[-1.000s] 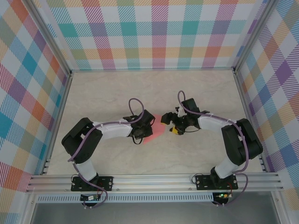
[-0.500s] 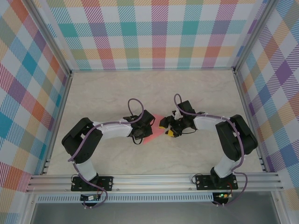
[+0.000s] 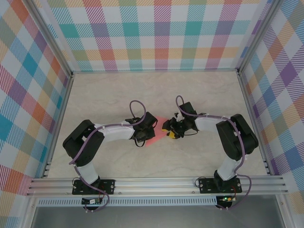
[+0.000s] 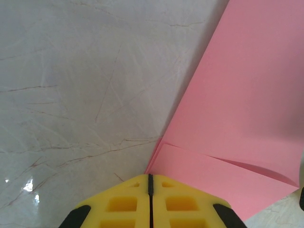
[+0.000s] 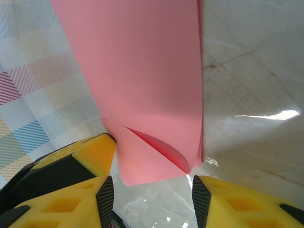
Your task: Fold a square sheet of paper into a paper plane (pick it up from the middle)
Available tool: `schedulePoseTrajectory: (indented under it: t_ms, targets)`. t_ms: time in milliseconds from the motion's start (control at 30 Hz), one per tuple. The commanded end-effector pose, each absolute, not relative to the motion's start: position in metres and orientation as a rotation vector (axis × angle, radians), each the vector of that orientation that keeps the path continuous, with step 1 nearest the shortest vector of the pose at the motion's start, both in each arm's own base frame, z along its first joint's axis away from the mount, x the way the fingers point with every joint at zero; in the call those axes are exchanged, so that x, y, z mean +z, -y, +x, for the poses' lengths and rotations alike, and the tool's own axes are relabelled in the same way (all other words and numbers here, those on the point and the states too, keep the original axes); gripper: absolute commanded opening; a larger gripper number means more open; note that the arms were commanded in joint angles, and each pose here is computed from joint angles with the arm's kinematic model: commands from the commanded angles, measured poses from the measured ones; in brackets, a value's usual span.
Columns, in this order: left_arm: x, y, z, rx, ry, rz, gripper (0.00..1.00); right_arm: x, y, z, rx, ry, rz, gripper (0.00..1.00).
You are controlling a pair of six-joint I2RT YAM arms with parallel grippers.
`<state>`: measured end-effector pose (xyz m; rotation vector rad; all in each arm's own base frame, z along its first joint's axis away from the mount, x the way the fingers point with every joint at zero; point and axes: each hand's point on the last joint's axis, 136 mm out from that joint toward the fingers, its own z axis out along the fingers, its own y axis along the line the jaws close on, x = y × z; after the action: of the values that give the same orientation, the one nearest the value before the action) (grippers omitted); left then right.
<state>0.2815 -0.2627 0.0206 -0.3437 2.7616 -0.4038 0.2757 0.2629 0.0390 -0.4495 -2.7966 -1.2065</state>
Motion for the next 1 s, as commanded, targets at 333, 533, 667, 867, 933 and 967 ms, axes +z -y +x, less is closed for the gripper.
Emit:
schedulePoseTrajectory:
  t_ms: [333,533,667,867,933,967]
  targets:
    - [0.009,0.243,0.275,-0.294,-2.793,-0.376,0.06,0.035,-0.265,0.279,-1.157,2.826,-0.453,0.49]
    - [0.009,0.242,0.275,-0.291,-2.790,-0.378,0.06,0.032,-0.261,0.277,-1.129,2.840,-0.452,0.49]
    - [0.009,0.241,0.275,-0.290,-2.790,-0.380,0.06,0.033,-0.268,0.277,-1.169,2.813,-0.424,0.46]
    - [0.011,0.242,0.275,-0.294,-2.789,-0.380,0.06,0.036,-0.275,0.279,-1.204,2.793,-0.397,0.41]
    - [0.011,0.242,0.275,-0.295,-2.788,-0.378,0.06,0.036,-0.276,0.279,-1.207,2.785,-0.390,0.40]
    - [0.011,0.241,0.275,-0.292,-2.786,-0.380,0.06,0.037,-0.277,0.278,-1.215,2.780,-0.384,0.39]
